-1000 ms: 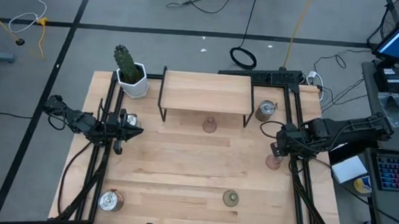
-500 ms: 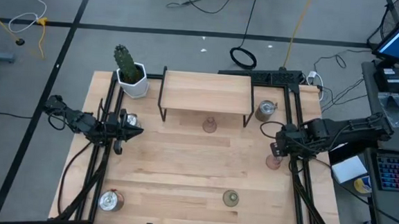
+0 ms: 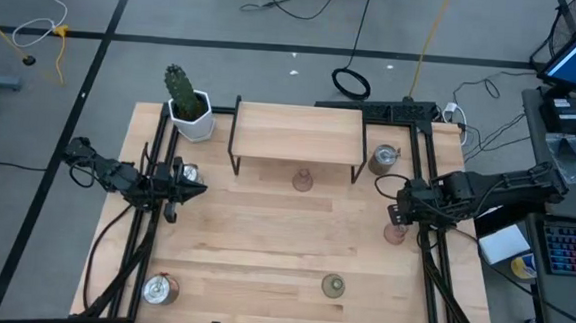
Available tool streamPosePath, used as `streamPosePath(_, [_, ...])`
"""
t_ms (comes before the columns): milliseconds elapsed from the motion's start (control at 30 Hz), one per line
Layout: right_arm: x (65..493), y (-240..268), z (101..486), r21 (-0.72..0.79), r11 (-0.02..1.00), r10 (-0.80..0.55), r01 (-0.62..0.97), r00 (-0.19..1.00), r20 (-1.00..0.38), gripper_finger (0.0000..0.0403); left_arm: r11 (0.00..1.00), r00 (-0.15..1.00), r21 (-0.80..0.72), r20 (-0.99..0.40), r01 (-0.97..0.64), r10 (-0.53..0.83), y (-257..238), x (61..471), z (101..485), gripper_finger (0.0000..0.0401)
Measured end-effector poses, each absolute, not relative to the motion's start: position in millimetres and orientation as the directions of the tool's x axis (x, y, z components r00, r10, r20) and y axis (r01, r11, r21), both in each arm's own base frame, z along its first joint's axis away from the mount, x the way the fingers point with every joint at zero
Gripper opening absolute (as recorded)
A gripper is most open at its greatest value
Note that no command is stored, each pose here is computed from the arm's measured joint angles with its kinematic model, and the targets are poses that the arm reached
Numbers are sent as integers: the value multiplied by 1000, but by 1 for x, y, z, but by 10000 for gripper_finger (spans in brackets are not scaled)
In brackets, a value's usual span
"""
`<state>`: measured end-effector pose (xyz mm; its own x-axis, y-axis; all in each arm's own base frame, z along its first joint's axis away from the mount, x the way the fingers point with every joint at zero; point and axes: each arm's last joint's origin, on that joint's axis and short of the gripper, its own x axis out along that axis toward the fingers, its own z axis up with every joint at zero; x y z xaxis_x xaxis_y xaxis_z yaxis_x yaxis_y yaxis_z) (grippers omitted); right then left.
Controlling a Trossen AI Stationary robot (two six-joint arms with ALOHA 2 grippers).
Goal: Pick & Place candle stick holders
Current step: Put the right pink scented candle on the shelf
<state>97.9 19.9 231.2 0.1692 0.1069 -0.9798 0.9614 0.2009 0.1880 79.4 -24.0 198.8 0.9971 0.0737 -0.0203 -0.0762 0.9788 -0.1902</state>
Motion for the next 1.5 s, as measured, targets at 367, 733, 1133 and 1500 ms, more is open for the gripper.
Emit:
streamPosePath(367, [97,21,231,154,59,144,986,144,-979,176,979,997,-191,-20,-76,73,-24,79,199,21])
streamPosePath(733, [94,26,231,90,-94,196,991,107,-975,176,979,997,-191,-20,-76,73,-24,79,199,21])
streamPosePath(1133, [97,34,225,13,-211,128,977,41,-991,176,979,997,-191,-21,-76,74,-24,79,199,21])
streamPosePath(1500, [110,38,215,-65,-242,56,968,-53,-997,176,979,997,-191,-20,-76,74,-24,79,199,21])
